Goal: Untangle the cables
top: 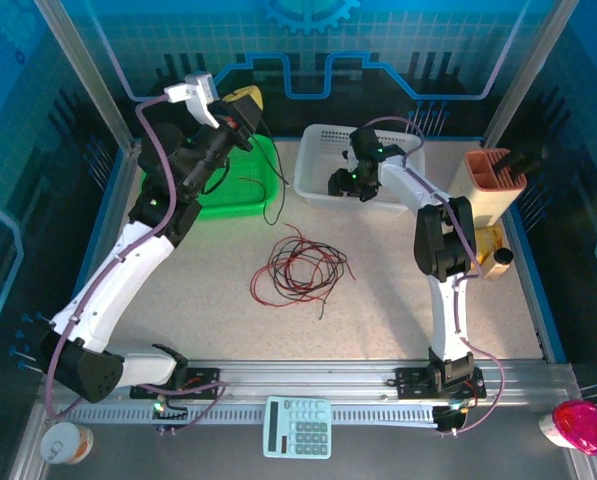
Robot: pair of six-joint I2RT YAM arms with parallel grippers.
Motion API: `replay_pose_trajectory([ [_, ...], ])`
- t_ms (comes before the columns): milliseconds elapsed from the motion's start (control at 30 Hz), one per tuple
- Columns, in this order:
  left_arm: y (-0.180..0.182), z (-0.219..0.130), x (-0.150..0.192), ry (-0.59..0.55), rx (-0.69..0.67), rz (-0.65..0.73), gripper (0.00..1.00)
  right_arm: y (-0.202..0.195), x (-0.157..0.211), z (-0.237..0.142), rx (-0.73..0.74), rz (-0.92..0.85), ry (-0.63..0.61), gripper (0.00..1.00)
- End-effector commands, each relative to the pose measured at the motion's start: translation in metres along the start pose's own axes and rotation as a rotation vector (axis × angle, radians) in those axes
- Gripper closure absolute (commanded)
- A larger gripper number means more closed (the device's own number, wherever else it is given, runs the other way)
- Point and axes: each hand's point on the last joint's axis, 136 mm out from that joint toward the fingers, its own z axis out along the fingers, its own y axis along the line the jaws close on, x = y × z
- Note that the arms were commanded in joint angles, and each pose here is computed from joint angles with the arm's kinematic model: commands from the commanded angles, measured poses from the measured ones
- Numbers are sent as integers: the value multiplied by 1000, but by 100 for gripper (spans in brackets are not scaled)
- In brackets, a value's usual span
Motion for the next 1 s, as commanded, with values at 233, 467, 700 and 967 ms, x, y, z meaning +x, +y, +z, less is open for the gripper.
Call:
replay_pose_trajectory([
  [233,-17,-1,-10,-16,48,-45,100,30,-39,43,-90,-51,-25,38],
  [467,-15,5,-3,0,52,-53,100,68,-24,56,-177,-157,20,40],
  [700,-20,16,-4,-6,79,-64,100,85,-5,37,-240,-182,15,44],
  [967,-27,39,2,-1,127,-60,100,93,-32,-30,-276,-168,-123,41],
])
